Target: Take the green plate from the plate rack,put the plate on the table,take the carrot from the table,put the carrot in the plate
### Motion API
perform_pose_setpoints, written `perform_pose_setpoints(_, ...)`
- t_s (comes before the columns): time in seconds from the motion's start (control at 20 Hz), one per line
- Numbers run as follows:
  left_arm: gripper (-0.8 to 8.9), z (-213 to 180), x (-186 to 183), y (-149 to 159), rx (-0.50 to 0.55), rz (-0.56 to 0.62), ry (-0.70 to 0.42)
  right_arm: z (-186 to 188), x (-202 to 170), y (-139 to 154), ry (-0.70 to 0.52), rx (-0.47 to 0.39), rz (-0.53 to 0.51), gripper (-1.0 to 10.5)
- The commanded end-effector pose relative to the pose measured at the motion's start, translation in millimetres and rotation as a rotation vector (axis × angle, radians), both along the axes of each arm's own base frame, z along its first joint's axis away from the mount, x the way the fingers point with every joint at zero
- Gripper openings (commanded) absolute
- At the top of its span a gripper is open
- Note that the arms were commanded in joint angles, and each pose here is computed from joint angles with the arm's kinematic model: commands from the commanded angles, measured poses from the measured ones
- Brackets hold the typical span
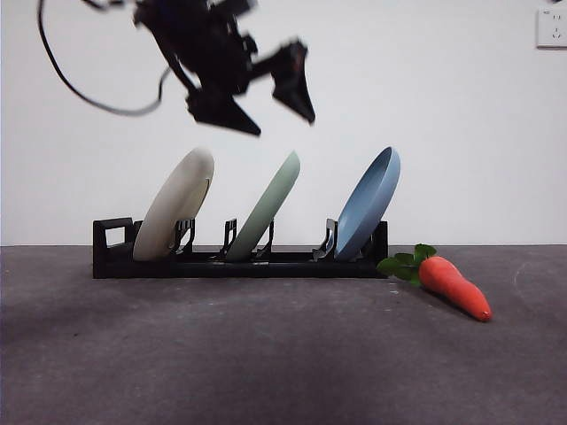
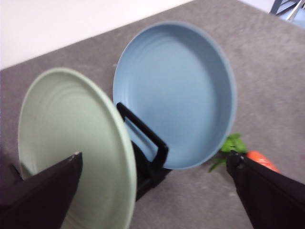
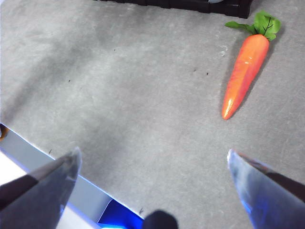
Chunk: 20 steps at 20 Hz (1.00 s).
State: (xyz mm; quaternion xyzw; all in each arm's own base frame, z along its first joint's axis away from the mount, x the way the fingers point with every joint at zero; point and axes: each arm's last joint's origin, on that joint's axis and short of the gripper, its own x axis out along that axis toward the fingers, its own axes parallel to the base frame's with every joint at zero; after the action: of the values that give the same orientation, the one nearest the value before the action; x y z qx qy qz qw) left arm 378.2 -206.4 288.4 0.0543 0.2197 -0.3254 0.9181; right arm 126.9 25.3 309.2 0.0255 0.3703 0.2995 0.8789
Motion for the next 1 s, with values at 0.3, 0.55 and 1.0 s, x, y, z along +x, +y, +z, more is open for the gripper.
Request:
perform_pose_setpoints(0.3, 5.02, -49.8, 25.8, -15.7, 0.024, 0.019, -0.016, 0.9, 0.1, 0.3, -0.003, 0.005, -0.004, 6.0)
perform_pose_setpoints(0.55, 3.43, -58.7, 26.3, -20.9, 0.039, 0.023, -0.005, 0.9, 0.1, 0.3, -0.003, 0.005, -0.004, 6.0)
perform_pose_setpoints(1.0, -0.12, -59.8, 25.8, -20.6, 0.040, 0.022, 0.010, 0.9, 0.1, 0.3, -0.003, 0.005, -0.004, 6.0)
